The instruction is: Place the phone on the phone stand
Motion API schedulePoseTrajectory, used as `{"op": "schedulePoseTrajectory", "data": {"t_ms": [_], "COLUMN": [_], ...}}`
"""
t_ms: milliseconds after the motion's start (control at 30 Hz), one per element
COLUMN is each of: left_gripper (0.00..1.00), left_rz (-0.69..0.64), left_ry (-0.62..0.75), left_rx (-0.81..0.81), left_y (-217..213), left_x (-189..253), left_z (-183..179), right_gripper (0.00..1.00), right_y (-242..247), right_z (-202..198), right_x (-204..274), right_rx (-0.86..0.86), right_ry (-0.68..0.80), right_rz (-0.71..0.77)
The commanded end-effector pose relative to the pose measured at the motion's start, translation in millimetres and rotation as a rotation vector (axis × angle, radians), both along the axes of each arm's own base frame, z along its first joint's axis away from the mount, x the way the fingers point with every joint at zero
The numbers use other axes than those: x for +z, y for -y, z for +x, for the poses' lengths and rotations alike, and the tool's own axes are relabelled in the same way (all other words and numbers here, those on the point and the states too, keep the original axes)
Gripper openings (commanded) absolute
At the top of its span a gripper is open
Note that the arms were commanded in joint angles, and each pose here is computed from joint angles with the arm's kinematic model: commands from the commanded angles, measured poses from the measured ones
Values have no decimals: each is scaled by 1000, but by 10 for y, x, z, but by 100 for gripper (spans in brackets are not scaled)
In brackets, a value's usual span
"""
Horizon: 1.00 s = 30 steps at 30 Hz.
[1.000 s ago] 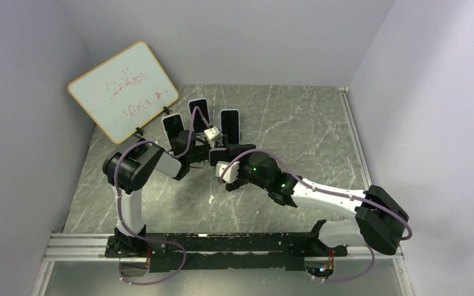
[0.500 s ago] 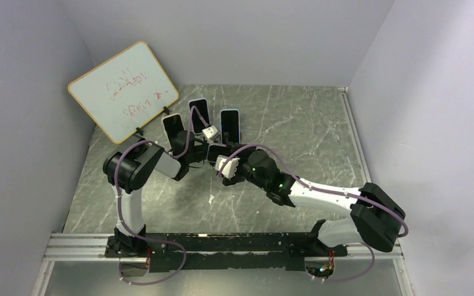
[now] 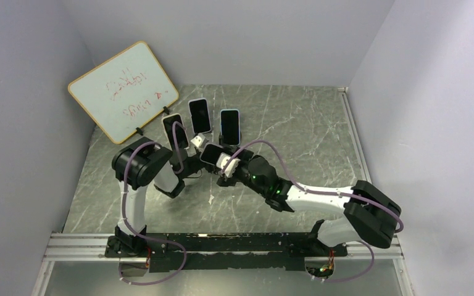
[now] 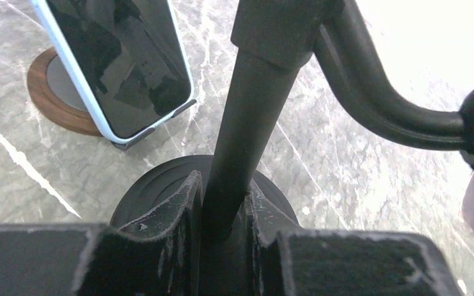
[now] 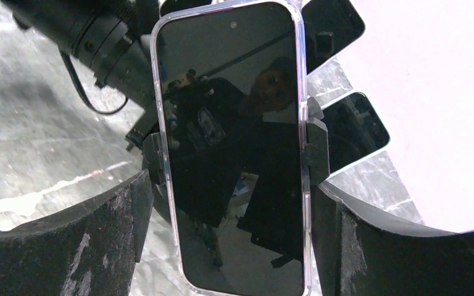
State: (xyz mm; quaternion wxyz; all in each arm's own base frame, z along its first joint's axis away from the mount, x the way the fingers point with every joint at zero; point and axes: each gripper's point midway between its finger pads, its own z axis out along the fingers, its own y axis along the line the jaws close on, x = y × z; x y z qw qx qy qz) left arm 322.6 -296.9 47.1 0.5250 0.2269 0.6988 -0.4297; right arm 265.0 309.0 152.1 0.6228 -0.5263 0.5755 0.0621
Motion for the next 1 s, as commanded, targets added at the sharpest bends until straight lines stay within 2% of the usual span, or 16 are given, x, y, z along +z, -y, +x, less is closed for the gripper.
{"op": "schedulePoseTrajectory", "data": {"t_ms": [0, 233, 733, 967], "left_gripper": [5, 5, 5, 5], "left_rz": [-82, -136, -122, -126], "left_ry": [-208, -193, -136, -113], "left_rx": [123, 175, 286, 308], "left_y": [-128, -65, -214, -224], "left_x": [-309, -304, -229, -189], "left_z": [-232, -322, -297, -313], "right_gripper": [34, 29, 19, 11], "right_y": [74, 38, 226, 363], "right_z": [147, 115, 106, 151], "right_x": [98, 58, -52, -102], "right_rx": [-188, -281, -456, -582], "right_ry": [-39, -54, -197, -259], "right_rz": [172, 262, 545, 692]}}
